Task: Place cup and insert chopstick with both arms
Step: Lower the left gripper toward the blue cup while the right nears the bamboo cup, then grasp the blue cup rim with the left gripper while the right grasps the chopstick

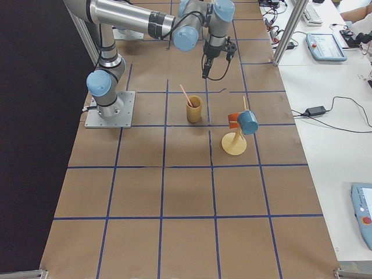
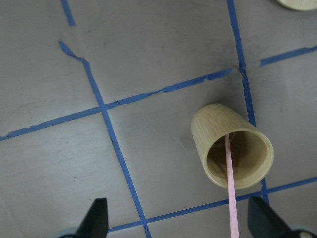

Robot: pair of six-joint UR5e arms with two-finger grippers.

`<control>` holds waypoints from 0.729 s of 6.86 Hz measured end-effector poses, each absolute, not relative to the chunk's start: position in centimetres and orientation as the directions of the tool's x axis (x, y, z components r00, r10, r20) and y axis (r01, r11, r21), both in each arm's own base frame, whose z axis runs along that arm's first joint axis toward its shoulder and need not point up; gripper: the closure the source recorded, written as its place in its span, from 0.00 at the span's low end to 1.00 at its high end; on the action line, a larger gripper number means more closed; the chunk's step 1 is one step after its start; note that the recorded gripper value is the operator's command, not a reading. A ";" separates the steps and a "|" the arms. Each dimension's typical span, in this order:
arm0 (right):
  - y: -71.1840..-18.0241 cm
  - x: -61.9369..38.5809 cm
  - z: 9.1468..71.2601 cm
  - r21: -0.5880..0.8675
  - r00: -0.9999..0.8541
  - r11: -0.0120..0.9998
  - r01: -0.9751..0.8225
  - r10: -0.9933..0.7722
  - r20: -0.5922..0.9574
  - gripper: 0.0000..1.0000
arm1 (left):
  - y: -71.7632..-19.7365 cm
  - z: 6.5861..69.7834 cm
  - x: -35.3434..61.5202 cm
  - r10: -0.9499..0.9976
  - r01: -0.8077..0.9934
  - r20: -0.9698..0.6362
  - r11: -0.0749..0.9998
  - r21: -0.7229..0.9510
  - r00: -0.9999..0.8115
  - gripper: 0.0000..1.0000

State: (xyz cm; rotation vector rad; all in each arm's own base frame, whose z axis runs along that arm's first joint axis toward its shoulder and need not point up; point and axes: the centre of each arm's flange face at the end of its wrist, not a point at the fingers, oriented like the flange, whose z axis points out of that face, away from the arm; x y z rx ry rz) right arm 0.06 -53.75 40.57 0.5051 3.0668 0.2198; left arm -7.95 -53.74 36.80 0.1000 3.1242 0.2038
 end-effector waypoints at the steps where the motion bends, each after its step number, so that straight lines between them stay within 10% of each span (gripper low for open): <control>1: -53.4 -1.8 39.3 0.155 -0.930 0.918 0.364 0.369 -0.003 0.00 | -53.3 35.1 -7.6 0.072 0.071 -0.003 0.988 0.134 -0.997 0.00; 5: -50.7 -3.4 34.1 0.258 -0.909 0.879 0.402 0.417 -0.005 0.00 | -51.4 29.8 -5.5 0.041 0.039 -0.025 0.997 0.071 -0.999 0.00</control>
